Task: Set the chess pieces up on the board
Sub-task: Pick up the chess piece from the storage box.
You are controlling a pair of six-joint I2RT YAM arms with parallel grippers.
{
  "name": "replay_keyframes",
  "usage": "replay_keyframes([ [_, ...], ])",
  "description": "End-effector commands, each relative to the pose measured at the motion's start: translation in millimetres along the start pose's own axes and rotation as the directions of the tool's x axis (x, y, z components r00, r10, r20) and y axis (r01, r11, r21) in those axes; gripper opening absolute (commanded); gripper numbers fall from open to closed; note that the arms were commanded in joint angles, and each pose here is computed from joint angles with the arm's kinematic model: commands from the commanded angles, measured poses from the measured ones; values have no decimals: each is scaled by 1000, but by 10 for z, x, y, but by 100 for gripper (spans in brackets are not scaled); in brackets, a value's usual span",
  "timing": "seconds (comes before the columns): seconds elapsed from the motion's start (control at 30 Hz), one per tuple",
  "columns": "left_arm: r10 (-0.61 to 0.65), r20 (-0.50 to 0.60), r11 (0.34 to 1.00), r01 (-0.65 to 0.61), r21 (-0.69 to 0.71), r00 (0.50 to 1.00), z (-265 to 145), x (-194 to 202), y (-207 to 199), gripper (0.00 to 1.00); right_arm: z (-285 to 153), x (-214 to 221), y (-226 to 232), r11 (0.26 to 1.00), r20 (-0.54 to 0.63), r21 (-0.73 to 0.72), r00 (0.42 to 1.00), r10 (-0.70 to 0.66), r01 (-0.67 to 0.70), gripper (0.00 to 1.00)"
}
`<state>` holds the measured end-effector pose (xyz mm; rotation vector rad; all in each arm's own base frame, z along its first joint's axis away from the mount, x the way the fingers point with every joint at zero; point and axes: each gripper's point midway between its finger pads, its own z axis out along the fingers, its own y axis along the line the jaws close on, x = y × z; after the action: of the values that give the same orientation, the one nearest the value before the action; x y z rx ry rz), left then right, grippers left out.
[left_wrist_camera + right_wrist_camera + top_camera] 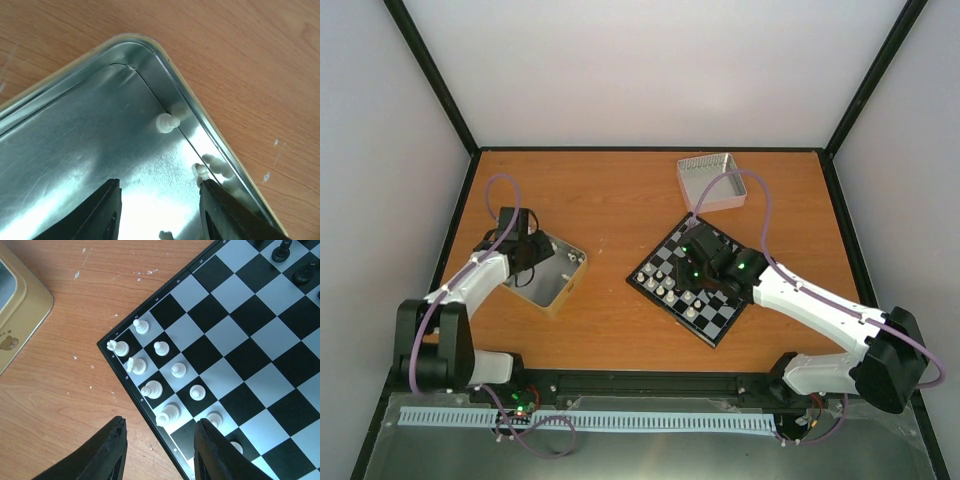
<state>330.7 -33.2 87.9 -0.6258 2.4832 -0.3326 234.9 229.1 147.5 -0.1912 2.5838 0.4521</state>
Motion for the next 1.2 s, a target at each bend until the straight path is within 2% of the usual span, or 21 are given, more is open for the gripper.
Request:
replay_keyframes([
  [0.0, 124, 122, 992, -125, 1, 985, 180, -278, -47, 46, -24, -103, 28, 999, 48, -18, 998, 32, -31, 38],
  [0.2, 184, 147, 983, -185, -5, 972, 413, -370, -73, 47, -60, -91, 44, 1000, 33, -27, 999, -5, 6, 38],
  [0.3, 238, 103, 970, -241, 23, 966, 561, -361, -155, 46, -84, -98, 44, 999, 35, -28, 999, -18, 19, 38],
  [0.4, 266, 65, 964, -265, -18, 962, 663, -361, -99, 43, -103, -116, 25, 1000, 43, -23, 999, -19, 20, 38],
  [0.73, 362, 81, 931, -365, 21, 929, 699, -401, -210, 43, -112, -123, 33, 999, 39, -29, 999, -15, 16, 38],
  [0.97, 380, 98, 925, -380, -21, 920, 734, -513, -191, 23, -114, -123, 41, 999, 22, -21, 999, -32, 33, 37],
  [1.17, 387, 100, 922, -386, -32, 917, 781, -602, -225, 16, -104, -120, 56, 1000, 17, -27, 1000, -11, 11, 37],
])
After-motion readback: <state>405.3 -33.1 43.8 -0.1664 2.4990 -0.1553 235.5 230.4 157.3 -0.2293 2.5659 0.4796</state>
